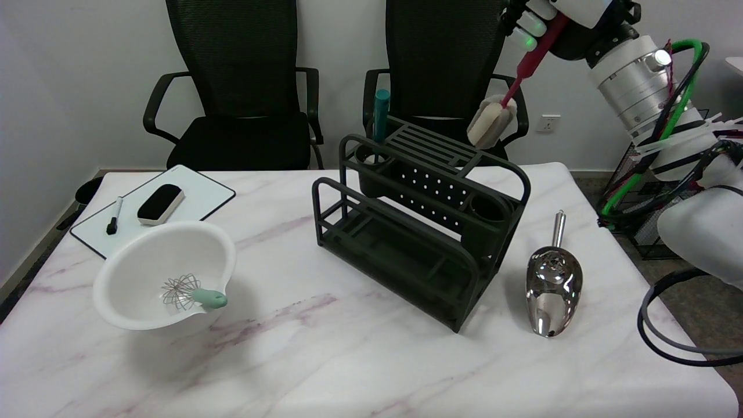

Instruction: Place the pink sponge bottle brush into the kitchen storage rack.

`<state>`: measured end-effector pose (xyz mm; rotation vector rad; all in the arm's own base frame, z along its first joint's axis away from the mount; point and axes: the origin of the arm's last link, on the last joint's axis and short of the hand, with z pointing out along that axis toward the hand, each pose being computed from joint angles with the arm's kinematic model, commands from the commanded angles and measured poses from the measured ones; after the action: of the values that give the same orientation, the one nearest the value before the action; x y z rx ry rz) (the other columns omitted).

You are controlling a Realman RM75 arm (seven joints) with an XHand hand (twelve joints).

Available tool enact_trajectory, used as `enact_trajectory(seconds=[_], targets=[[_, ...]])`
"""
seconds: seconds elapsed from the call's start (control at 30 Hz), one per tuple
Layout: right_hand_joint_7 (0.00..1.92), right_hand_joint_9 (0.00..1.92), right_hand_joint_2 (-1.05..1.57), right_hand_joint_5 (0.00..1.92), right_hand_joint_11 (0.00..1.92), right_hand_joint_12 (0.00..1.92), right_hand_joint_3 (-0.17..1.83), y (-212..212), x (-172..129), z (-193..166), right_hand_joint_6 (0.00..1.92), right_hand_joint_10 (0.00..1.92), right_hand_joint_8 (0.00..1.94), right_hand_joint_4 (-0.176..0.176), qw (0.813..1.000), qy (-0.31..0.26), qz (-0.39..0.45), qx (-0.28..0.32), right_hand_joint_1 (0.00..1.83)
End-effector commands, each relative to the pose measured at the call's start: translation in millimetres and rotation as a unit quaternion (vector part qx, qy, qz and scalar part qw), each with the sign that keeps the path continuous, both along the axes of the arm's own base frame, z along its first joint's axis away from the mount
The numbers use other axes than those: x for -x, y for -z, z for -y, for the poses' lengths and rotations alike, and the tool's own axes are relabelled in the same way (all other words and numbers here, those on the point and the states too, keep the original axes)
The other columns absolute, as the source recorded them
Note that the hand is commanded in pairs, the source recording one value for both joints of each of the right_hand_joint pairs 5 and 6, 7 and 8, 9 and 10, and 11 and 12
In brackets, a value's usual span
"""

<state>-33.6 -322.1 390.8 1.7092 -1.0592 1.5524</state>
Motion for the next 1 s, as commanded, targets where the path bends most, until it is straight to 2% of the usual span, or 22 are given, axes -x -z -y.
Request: enact_trajectory(seconds=[0.03,0.7,1.0], targets=[[1.92,1.92,1.57,1.92,1.92,1.92,0.5,-7,24,7,1.92,1.92,1.92,0.0,0.998,0.054,-0.019,0.008,1.02],[1.92,1.92,1.57,1.92,1.92,1.92,0.5,-9,44,6,1.92,1.92,1.92,0.0,0.999,0.042,0.0,-0.01,1.01],[1.92,1.92,1.57,1.92,1.92,1.92,0.5,-22,55,5,1.92,1.92,1.92,0.0,0.999,0.045,0.006,0.003,1.02]])
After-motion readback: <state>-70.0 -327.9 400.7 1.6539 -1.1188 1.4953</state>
